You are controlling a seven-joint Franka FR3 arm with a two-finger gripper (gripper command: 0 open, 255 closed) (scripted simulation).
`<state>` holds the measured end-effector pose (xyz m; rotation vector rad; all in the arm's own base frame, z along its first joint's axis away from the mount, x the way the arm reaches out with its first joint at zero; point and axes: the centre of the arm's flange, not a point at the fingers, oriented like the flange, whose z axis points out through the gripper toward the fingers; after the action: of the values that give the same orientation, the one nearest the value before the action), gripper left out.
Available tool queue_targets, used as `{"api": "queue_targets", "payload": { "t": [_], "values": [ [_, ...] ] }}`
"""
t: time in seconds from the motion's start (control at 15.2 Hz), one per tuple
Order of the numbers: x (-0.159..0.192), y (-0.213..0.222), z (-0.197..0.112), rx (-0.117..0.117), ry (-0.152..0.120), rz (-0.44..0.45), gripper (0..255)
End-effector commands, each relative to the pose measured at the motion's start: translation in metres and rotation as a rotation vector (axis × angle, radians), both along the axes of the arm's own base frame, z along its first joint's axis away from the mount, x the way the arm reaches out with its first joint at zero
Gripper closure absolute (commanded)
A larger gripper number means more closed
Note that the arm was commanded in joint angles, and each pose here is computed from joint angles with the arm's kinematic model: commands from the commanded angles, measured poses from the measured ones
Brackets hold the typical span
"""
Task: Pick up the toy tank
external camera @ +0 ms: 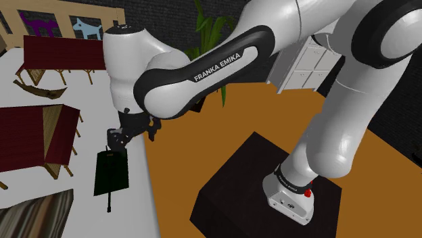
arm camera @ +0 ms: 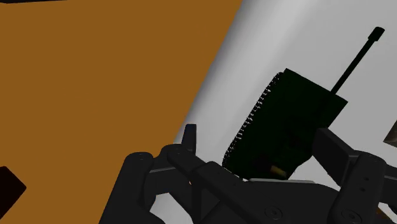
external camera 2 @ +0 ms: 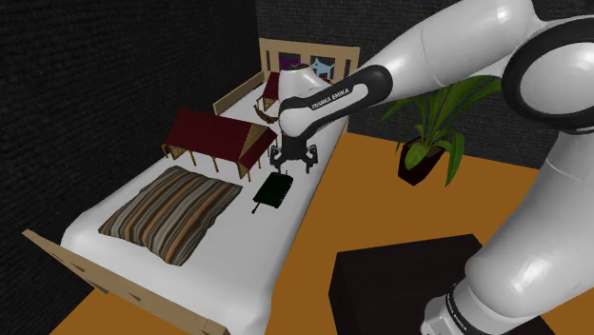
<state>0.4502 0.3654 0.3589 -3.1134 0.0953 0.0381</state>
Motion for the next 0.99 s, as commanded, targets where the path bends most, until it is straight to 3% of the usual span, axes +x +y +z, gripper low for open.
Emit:
{"api": "queue_targets", "payload": {
  "t": [0.0,0.4,0.92],
  "values": [
    [0.009,0.021,-0.015,-0.001,-0.003,0.003,0],
    [0.033,0.081,-0.049,-0.005,-0.007,0.012,0],
    [0.033,0.081,-0.089,-0.005,-0.007,0.012,0]
  ]
}}
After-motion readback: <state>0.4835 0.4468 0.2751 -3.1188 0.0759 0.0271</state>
